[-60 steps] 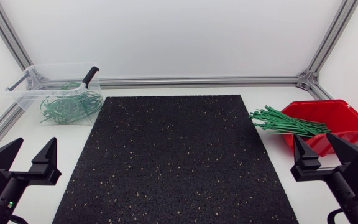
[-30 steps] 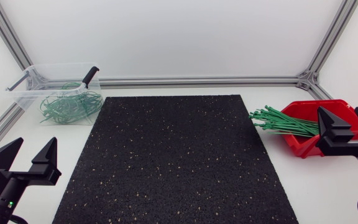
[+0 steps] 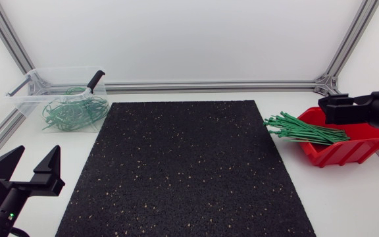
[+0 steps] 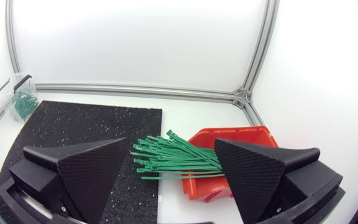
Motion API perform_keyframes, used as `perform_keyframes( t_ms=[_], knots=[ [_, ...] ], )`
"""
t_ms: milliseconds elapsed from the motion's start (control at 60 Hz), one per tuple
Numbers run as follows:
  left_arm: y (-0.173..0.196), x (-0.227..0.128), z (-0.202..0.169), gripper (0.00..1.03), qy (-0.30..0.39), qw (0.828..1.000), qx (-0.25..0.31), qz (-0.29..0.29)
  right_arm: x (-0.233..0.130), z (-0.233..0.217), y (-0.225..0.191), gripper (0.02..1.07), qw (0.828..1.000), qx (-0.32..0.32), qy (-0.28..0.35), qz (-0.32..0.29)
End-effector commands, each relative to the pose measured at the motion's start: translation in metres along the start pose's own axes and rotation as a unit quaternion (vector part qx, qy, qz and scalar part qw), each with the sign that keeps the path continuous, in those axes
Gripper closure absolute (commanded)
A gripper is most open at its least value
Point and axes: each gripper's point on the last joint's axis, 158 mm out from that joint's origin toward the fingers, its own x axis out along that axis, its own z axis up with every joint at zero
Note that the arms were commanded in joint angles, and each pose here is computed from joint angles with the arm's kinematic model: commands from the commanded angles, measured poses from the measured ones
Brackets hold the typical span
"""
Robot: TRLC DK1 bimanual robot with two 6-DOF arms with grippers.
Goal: Take a green cable tie from the red box, thread the tail through the head to close it, then place it in the transparent bin on the left.
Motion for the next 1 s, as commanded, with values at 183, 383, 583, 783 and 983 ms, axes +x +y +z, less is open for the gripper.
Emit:
perform_keyframes(
  t_ms=[183, 383, 583, 783, 983],
  knots=[
    [0.001, 0.002, -0.022, 0.04, 0.023, 1.000, -0.010, 0.002, 0.047, -0.031, -0.004, 0.07, 0.988, -0.081, 0.123, 0.040],
    [0.001, 0.002, -0.023, 0.04, 0.024, 1.000, -0.010, 0.002, 0.064, -0.064, -0.005, 0.10, 0.954, -0.213, 0.195, 0.080],
    [0.001, 0.002, -0.022, 0.04, 0.024, 1.000, -0.010, 0.002, 0.059, -0.089, 0.012, 0.12, 0.913, -0.309, 0.219, 0.151],
    [0.001, 0.002, -0.022, 0.04, 0.024, 1.000, -0.010, 0.002, 0.060, -0.113, 0.021, 0.16, 0.856, -0.409, 0.239, 0.207],
    [0.000, 0.002, -0.023, 0.04, 0.026, 1.000, -0.009, 0.000, 0.058, -0.116, 0.023, 0.16, 0.801, -0.503, 0.220, 0.239]
  ],
)
